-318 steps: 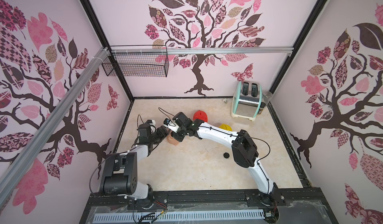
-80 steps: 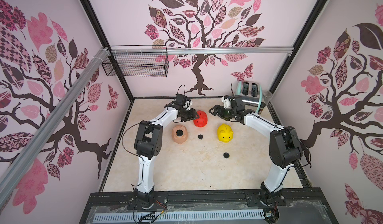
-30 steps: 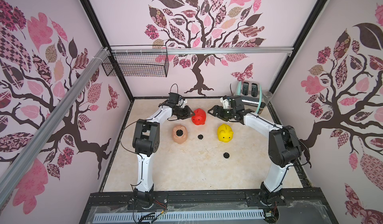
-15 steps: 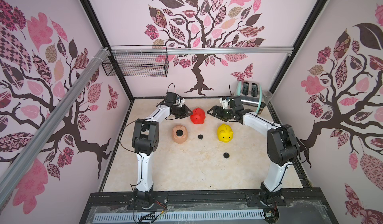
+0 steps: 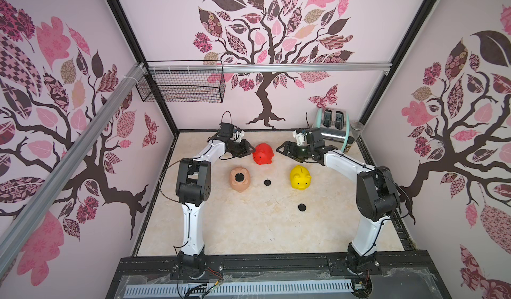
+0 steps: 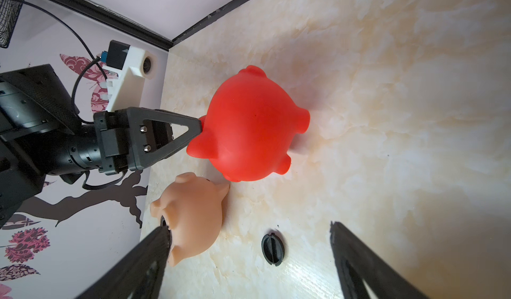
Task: Close piggy banks
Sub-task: Turn over the piggy bank at the center of the board.
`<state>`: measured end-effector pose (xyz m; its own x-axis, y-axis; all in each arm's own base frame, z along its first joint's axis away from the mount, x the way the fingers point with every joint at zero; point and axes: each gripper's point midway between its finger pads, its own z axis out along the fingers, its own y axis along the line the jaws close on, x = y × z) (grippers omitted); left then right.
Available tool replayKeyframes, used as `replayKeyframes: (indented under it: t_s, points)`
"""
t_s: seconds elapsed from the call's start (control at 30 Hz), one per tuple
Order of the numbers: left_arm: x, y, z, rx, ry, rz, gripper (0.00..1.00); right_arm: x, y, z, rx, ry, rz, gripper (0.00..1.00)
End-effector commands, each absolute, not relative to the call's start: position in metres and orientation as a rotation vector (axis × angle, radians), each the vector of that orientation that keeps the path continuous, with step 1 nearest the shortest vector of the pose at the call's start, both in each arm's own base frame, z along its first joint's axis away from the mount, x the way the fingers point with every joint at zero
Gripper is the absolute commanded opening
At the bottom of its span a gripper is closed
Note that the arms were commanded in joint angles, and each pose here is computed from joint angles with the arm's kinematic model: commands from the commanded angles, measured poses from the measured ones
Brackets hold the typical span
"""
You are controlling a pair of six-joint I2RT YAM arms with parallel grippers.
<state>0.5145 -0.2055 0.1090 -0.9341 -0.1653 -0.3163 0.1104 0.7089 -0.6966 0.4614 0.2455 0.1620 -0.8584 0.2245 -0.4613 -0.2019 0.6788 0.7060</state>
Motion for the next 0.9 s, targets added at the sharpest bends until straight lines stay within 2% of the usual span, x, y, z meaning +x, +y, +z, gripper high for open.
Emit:
replayKeyframes:
  t_s: [0.0, 0.87]
  points:
    - [0.5076, -0.1996, 0.0760, -0.086, 2.658, -1.005, 0.35, 0.4637, 0.2466, 0.1684, 0.005, 2.362, 1.091, 0.93]
    - [0.5087, -0.1965, 0.0849, -0.077, 2.650, -0.988, 0.38, 0.4626, 0.2460, 0.1649, 0.006, 2.376, 1.081, 0.94]
